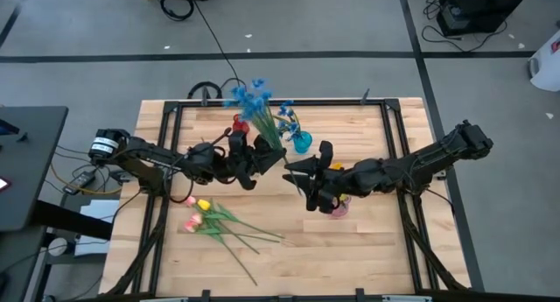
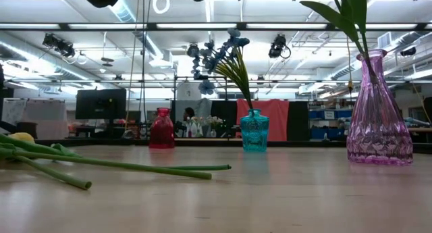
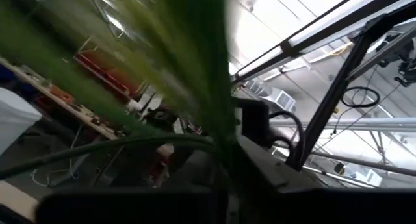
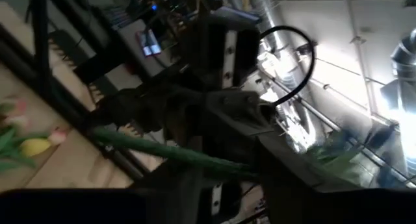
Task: Sort flowers into vase by color
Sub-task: Put the blue flower into the blue flower vase
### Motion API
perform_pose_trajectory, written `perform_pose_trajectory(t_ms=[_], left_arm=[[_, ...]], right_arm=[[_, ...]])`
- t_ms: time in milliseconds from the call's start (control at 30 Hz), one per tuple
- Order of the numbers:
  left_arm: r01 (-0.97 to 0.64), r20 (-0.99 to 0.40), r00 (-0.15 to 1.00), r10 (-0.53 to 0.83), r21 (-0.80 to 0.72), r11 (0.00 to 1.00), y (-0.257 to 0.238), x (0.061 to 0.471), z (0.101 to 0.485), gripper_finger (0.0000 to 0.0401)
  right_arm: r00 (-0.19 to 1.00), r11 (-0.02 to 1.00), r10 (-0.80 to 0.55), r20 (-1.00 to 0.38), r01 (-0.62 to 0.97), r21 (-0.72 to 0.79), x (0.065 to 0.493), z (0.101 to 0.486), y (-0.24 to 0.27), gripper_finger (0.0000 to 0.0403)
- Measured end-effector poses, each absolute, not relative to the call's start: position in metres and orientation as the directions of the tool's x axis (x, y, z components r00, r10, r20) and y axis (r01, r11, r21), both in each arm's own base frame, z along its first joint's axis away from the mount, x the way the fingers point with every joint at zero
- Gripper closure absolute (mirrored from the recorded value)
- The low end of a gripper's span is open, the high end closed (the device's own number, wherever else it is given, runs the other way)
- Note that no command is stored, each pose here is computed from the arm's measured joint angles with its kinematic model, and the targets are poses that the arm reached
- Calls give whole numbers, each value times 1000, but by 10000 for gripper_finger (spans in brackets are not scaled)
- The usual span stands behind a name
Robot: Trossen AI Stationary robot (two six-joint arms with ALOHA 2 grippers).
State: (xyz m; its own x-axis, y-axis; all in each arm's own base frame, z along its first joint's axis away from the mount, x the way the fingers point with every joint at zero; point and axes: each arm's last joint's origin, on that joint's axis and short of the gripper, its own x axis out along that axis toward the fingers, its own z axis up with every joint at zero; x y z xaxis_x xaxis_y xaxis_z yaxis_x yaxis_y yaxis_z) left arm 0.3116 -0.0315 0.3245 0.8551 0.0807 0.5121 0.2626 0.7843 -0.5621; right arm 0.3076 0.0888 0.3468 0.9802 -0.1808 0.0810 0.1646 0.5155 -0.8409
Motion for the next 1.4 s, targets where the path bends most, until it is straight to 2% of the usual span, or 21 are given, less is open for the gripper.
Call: perform_pose_trajectory(t_ms=[100,300,433,667,867,1100,1300,1400], left_arm=[[268,515,854,77,-561,784,-32,311,325,388],[276,516,855,51,-537,797,-32,312,325,376],[309,534,846,6,-498,810,-32,310,328,380],[357,564,824,-56,-439,825,-24,299,343,381],[349,560,825,-72,-406,845,-17,290,352,381],[399,533,827,-176,-338,852,-13,277,362,381],[344,484,856,-182,-269,900,-13,269,366,381],[290,444,881,-160,-242,926,-13,271,363,381]], right_arm=[[982,507,-179,53,139,-850,307,344,90,205],[963,494,-266,31,164,-854,303,341,100,127],[936,517,-352,22,214,-829,299,340,105,99],[919,647,-388,-75,213,-732,296,332,98,101],[920,737,-362,-150,185,-650,301,325,77,110],[884,759,-410,-224,194,-622,303,319,54,110],[878,776,-425,-220,228,-589,288,332,46,110],[907,826,-379,-182,242,-509,278,346,39,110]])
